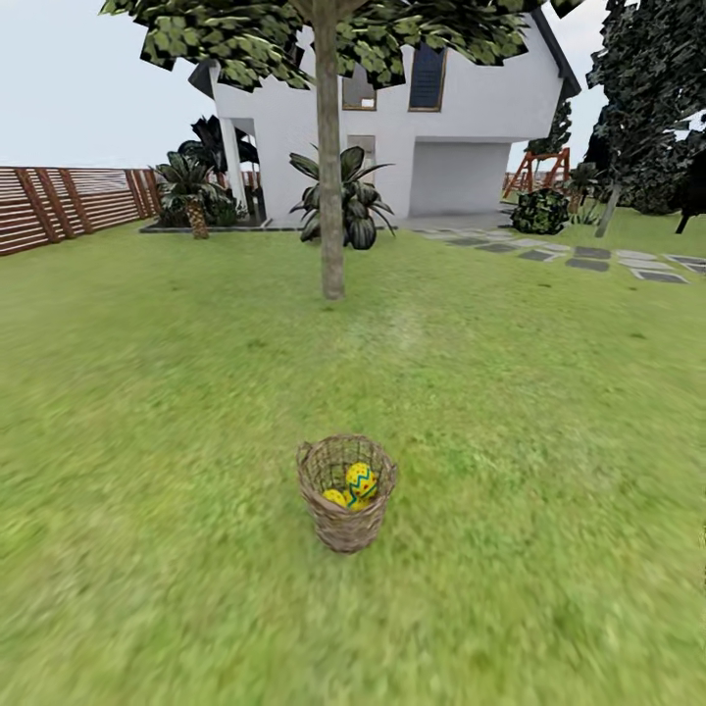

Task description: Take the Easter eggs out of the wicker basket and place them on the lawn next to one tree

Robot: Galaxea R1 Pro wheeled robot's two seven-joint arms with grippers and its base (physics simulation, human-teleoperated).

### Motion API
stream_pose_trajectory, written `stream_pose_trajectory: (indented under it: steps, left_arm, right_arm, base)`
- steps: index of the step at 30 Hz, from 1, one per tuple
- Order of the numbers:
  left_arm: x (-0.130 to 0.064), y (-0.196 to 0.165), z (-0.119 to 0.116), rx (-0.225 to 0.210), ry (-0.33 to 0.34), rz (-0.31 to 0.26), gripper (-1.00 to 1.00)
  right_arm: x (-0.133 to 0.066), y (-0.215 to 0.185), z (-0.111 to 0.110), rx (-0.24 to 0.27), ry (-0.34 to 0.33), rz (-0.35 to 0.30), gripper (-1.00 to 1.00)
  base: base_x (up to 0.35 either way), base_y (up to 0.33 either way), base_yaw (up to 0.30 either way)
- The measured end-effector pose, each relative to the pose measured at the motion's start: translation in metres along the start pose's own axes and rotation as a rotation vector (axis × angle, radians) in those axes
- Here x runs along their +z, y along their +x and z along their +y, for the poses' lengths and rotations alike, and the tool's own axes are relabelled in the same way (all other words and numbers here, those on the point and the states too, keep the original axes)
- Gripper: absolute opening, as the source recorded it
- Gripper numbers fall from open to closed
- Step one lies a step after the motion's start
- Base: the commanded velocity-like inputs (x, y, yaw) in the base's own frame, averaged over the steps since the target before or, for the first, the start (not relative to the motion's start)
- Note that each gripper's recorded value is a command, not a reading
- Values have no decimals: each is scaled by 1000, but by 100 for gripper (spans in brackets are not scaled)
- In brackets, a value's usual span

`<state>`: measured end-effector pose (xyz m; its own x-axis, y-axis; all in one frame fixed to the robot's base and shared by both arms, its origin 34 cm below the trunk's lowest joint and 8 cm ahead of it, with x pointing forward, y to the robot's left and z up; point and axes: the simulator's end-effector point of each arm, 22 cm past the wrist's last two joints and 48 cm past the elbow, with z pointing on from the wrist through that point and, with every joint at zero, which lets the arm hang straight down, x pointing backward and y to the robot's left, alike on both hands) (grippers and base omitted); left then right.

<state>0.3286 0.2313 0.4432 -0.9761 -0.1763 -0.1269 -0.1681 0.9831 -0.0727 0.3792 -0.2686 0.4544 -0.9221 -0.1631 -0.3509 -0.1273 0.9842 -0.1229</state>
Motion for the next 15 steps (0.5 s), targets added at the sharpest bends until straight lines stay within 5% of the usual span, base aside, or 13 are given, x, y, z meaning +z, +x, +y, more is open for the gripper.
stream_pose_trajectory:
  steps: [15]
  left_arm:
    - [-2, -5, -1, 1, 2, -11, 100]
  right_arm:
    - [-1, -5, -1, 1, 0, -11, 100]
  base:
    - [311, 113, -251]
